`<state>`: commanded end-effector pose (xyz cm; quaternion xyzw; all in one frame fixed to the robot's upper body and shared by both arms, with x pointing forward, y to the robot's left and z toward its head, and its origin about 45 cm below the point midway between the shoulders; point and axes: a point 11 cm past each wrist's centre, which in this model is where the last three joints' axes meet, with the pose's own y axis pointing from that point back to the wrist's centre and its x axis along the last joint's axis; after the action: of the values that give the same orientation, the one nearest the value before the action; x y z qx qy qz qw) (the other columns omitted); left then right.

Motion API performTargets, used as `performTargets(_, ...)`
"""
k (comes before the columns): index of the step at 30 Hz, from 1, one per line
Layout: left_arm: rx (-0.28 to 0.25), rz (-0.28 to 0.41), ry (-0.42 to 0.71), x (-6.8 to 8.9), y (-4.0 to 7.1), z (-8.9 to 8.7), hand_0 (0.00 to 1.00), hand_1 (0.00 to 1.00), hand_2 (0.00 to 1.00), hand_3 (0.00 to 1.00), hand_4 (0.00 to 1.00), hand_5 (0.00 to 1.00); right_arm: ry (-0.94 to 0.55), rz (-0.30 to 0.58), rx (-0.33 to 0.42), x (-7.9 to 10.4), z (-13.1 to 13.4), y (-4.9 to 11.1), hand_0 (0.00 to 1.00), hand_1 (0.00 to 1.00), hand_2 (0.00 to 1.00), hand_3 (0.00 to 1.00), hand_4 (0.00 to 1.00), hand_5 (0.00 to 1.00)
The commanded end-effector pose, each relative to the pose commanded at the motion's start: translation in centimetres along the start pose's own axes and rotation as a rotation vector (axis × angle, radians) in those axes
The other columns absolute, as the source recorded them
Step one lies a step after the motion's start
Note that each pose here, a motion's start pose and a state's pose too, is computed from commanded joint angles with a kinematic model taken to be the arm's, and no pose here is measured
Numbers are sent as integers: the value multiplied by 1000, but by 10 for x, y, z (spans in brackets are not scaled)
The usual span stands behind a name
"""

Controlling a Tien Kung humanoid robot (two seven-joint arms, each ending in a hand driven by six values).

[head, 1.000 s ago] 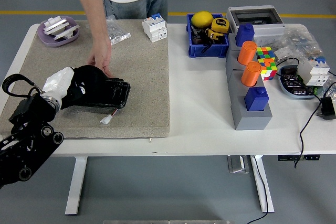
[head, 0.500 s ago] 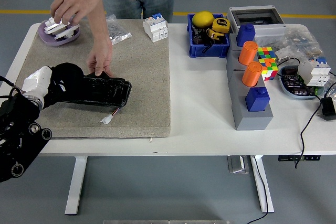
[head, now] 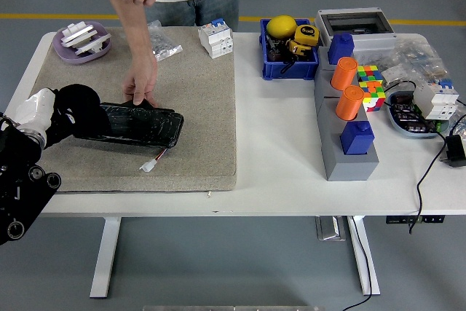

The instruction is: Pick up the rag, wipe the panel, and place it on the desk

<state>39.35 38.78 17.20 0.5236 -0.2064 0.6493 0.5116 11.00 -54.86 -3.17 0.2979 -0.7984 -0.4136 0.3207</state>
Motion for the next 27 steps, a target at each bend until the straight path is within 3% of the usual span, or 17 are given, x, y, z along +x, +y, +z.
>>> performTargets(12, -3, 26, -13, 4, -1, 1, 347, 661, 778, 533, 111, 2, -1, 0, 3, 0, -1, 0, 738, 619, 602, 554, 896, 420)
performTargets(27, -125, 47, -139, -19, 12, 29, 348, 651, 759, 529, 98, 2, -5, -1, 3, 0, -1, 0, 738, 619, 602, 554, 896, 420)
